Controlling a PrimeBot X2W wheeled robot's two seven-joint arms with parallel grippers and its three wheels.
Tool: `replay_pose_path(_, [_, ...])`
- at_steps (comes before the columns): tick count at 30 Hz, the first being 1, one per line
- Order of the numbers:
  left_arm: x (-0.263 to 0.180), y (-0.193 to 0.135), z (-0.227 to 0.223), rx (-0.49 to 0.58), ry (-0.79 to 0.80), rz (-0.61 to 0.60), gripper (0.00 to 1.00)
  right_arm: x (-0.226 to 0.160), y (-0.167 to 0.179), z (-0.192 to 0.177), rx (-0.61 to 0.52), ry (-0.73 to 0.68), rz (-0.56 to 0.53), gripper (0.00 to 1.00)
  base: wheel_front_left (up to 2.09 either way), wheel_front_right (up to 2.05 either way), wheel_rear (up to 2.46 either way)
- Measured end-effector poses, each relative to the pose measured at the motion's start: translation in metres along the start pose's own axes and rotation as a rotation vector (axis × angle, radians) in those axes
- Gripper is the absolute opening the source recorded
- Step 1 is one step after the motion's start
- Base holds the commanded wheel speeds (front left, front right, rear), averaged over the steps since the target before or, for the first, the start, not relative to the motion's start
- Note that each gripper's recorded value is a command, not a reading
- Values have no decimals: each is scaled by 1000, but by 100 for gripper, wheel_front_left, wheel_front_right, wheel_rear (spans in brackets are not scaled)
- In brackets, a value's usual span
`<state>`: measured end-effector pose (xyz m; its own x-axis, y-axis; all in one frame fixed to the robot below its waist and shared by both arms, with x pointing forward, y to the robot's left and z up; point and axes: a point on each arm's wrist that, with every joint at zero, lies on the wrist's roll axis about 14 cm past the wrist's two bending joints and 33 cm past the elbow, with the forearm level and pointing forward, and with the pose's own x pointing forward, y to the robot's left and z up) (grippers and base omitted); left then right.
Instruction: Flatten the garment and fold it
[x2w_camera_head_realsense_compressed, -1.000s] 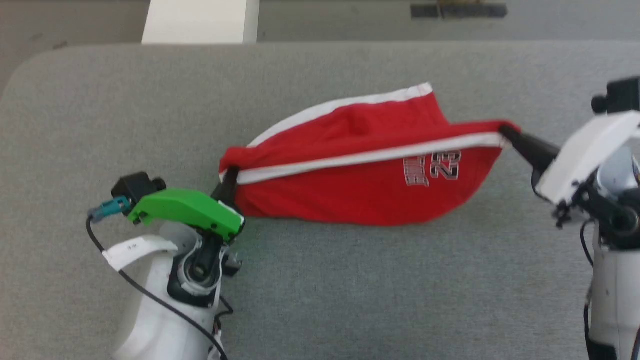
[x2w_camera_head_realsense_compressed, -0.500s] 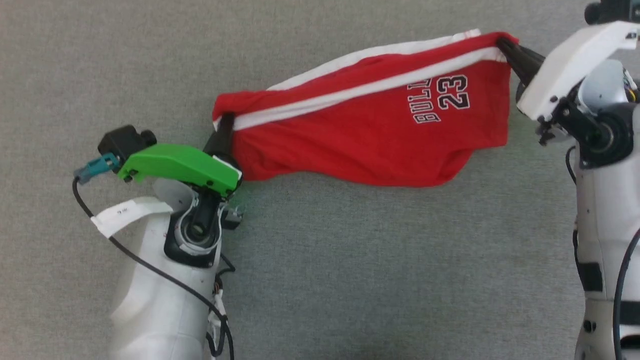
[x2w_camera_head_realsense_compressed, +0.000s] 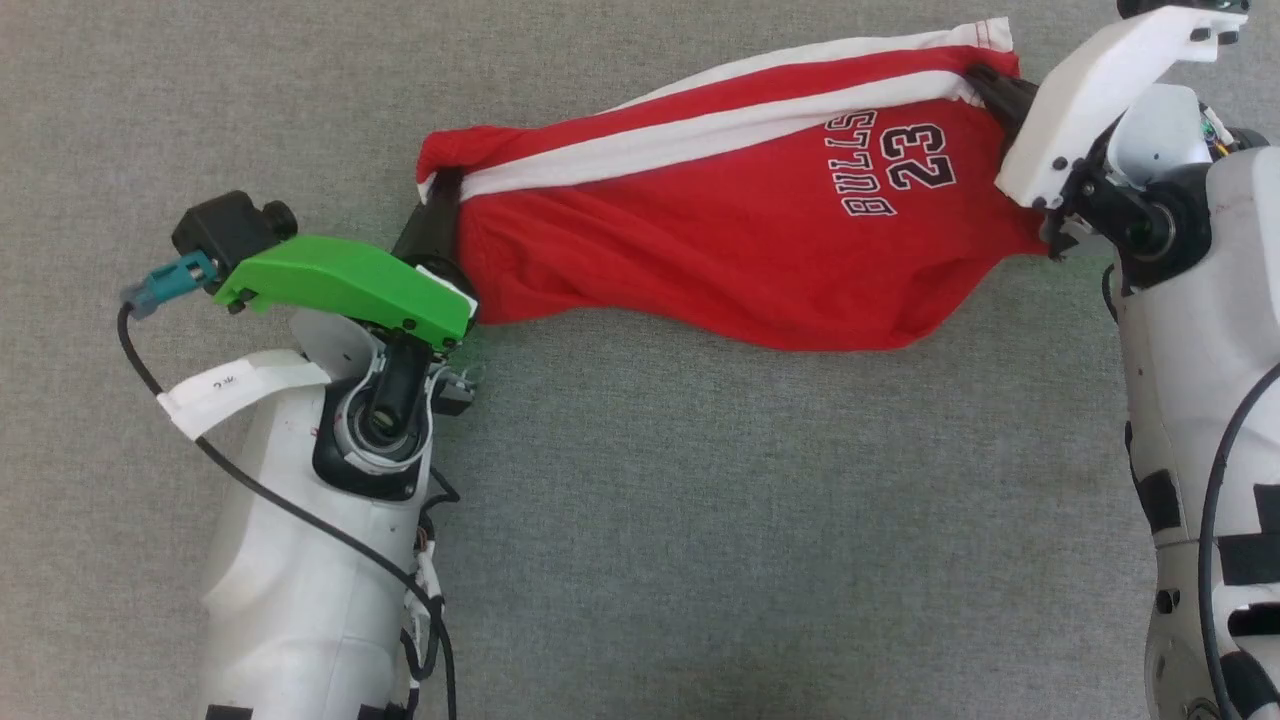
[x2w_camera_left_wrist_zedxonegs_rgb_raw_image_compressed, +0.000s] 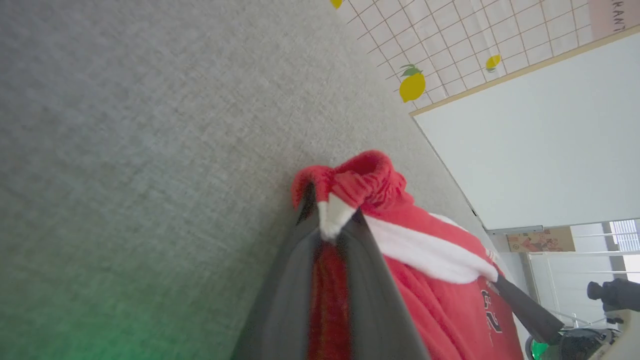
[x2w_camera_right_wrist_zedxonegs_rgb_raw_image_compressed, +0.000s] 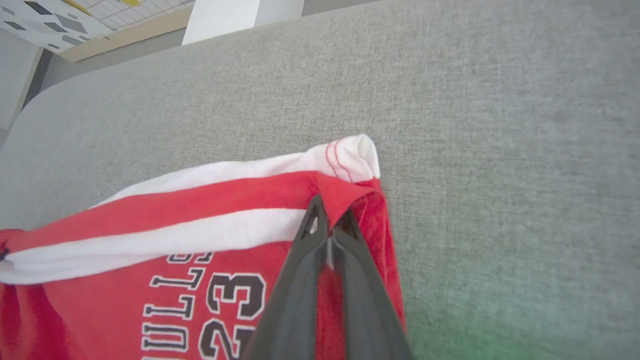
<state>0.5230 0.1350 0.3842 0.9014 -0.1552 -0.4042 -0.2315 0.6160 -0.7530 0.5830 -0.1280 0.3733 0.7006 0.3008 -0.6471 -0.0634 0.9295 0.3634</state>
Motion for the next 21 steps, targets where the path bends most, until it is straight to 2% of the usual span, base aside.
replay_pose_path(1, [0,-1,1,4,-2,-2,100,0,1,2,0,-6,2,100,0,0,0])
replay_pose_path(8, [-9,-8,5,9,-3,-14,100,-13,15,19,20,-74,43,100,0,0,0])
replay_pose_path(9, [-18,-11,8,6,-14,-19,100,-25,23,35,15,-130,66,100,0,0,0])
replay_pose_path(12, [-31,-11,13,10,-38,-18,100,-42,27,48,-9,-175,78,100,0,0,0])
replay_pose_path(15, [-47,-13,32,101,-115,-26,100,-60,25,50,-45,-200,71,100,0,0,0])
replay_pose_path(21, [-87,-43,76,445,-353,-123,100,-96,10,44,-118,-198,25,100,0,0,0])
